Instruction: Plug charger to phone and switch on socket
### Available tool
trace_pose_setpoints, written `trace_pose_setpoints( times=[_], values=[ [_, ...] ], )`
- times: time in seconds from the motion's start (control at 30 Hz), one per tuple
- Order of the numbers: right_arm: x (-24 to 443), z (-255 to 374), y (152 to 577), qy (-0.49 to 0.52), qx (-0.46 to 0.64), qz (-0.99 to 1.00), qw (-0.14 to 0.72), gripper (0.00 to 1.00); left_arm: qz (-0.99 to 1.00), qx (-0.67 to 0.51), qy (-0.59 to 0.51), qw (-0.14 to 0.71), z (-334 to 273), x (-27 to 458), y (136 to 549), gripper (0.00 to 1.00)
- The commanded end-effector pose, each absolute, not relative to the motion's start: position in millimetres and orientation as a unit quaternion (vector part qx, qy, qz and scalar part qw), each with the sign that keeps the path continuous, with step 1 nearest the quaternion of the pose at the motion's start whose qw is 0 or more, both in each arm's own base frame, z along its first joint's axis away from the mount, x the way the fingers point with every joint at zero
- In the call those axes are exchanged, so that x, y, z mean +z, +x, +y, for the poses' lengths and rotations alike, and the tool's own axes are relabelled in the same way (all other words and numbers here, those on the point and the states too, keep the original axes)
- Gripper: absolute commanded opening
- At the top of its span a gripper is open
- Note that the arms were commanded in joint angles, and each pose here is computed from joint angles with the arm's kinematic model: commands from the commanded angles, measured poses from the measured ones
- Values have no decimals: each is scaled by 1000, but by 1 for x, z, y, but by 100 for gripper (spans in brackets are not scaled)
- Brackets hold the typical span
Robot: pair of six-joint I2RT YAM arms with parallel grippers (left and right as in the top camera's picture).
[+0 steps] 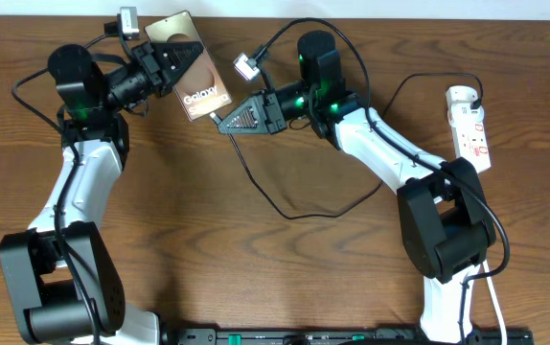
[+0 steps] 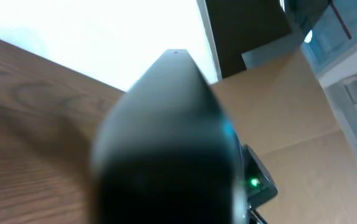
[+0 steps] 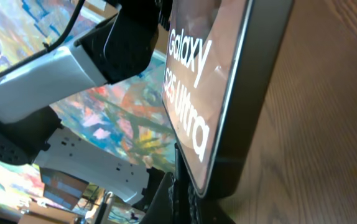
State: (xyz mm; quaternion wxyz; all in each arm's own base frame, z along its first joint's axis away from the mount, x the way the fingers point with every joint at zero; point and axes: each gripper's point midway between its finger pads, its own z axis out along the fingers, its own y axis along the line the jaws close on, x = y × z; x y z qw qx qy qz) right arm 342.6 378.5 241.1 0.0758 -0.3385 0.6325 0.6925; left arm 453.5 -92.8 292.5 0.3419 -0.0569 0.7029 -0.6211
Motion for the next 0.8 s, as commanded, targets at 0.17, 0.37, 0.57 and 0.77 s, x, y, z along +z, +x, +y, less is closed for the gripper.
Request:
trace_pose_setpoints(
  times=[0.17,0.37,0.57,0.77],
  values=[
    [251,390,362,-300,685,653,116,1,697,-614,-45,368,-96,308,454,7],
    [250,391,370,-276,682,666,123,1,696,-613,-49,371,-95,308,456,7],
    [258,393,374,-269,687,662,133,1,696,-613,-48,371,-96,308,455,7],
    [265,392,377,-264,691,658,143,1,697,-615,-43,366,-97,308,453,7]
  ],
)
